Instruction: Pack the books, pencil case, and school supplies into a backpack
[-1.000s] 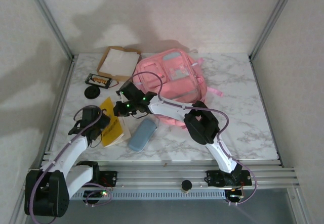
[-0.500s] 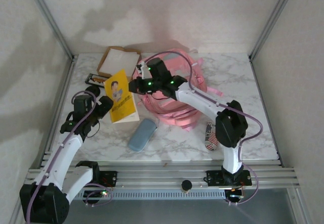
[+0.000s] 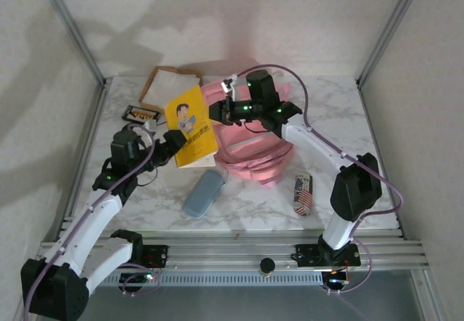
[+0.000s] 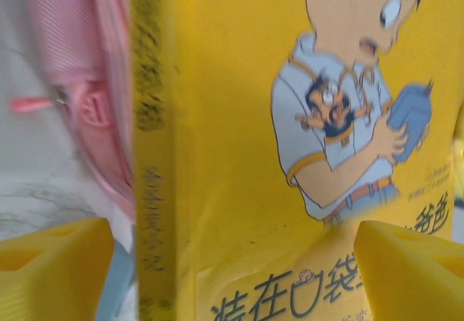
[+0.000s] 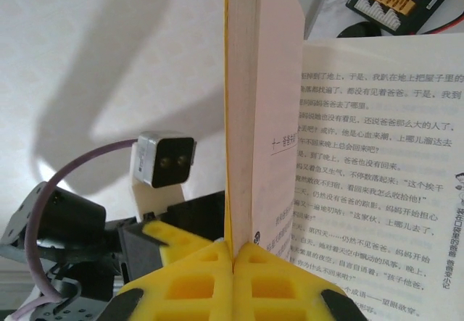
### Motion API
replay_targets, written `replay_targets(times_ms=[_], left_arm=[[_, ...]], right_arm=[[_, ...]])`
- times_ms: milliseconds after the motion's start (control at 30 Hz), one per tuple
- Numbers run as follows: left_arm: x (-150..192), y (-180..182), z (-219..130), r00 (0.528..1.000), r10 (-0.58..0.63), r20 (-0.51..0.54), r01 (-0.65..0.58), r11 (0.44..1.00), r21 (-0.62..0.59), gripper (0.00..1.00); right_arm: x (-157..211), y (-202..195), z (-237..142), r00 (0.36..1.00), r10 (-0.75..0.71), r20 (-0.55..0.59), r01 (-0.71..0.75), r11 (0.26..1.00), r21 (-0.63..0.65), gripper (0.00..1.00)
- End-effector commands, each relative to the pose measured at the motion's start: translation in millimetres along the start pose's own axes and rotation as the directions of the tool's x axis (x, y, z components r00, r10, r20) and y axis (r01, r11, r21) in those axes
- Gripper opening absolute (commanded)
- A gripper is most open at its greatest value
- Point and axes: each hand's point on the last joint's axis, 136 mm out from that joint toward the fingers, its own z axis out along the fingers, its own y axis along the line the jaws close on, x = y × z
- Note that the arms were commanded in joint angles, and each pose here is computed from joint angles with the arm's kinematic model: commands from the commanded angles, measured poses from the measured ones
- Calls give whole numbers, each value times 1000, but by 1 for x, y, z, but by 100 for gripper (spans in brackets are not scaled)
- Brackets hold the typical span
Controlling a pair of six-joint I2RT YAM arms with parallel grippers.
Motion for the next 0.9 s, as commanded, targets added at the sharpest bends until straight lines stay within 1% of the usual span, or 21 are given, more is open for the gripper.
replay_targets(times_ms=[0, 67, 133, 200, 300, 367, 433, 467, 500, 533, 567, 600, 633, 667, 733, 800, 833, 867], left_arm=[[-2, -46, 1, 997, 80, -10, -78, 989, 126, 83], [1, -51, 5, 997, 80, -19, -77, 987, 139, 75], [6, -64, 6, 995, 92, -32, -85, 978, 189, 68], [9, -77, 5, 994, 103, -35, -92, 968, 232, 58], [11, -84, 5, 993, 113, -36, -101, 966, 239, 44], [13, -88, 6, 992, 117, -42, -103, 964, 244, 36], [13, -89, 9, 992, 118, -45, -104, 965, 240, 25], [14, -89, 11, 992, 115, -49, -100, 966, 239, 19], [15, -91, 13, 992, 116, -55, -99, 965, 242, 14], [15, -93, 14, 992, 115, -59, -98, 964, 246, 10], [16, -96, 16, 991, 116, -62, -96, 962, 256, 7], [17, -101, 17, 991, 116, -63, -94, 958, 272, 4], [17, -105, 17, 991, 117, -63, -94, 954, 286, 2], [18, -111, 17, 991, 117, -62, -92, 948, 306, 0], [18, -122, 18, 991, 119, -62, -91, 935, 342, 0], [20, -132, 19, 991, 115, -63, -84, 922, 377, 0], [20, -140, 19, 991, 120, -57, -87, 911, 404, 0], [22, -145, 21, 991, 123, -62, -86, 903, 420, 0]], right_arm=[[-3, 33, -19, 999, -47, 5, 47, 993, -111, 0], [-5, 26, -22, 999, -33, 16, 34, 994, -99, 0], [-4, 17, -23, 1000, -22, 15, 23, 996, -84, 0], [-2, 2, -23, 1000, -8, 3, 8, 999, -54, 0], [-4, -15, -29, 1000, 12, 15, -11, 1000, -24, 0], [-4, -20, -31, 1000, 7, 22, -6, 1000, -9, 0], [-4, -26, -32, 1000, 0, 20, 0, 1000, 11, 0], [-2, -30, -33, 1000, 5, 19, -5, 1000, 18, 1], [-1, -33, -34, 1000, 11, 20, -12, 1000, 21, 5], [0, -35, -35, 1000, 12, 21, -12, 1000, 22, 10], [1, -37, -36, 1000, 10, 19, -11, 1000, 26, 20], [2, -39, -39, 1000, 6, 22, -7, 999, 36, 34], [4, -43, -42, 1000, 13, 23, -14, 999, 50, 44], [5, -47, -46, 999, 23, 28, -25, 998, 59, 50], [9, -53, -57, 998, 52, 45, -55, 997, 56, 64], [17, -57, -63, 996, 79, 45, -81, 995, 52, 87], [21, -59, -64, 995, 87, 37, -89, 995, 54, 95], [28, -61, -64, 994, 106, 21, -107, 993, 47, 99]])
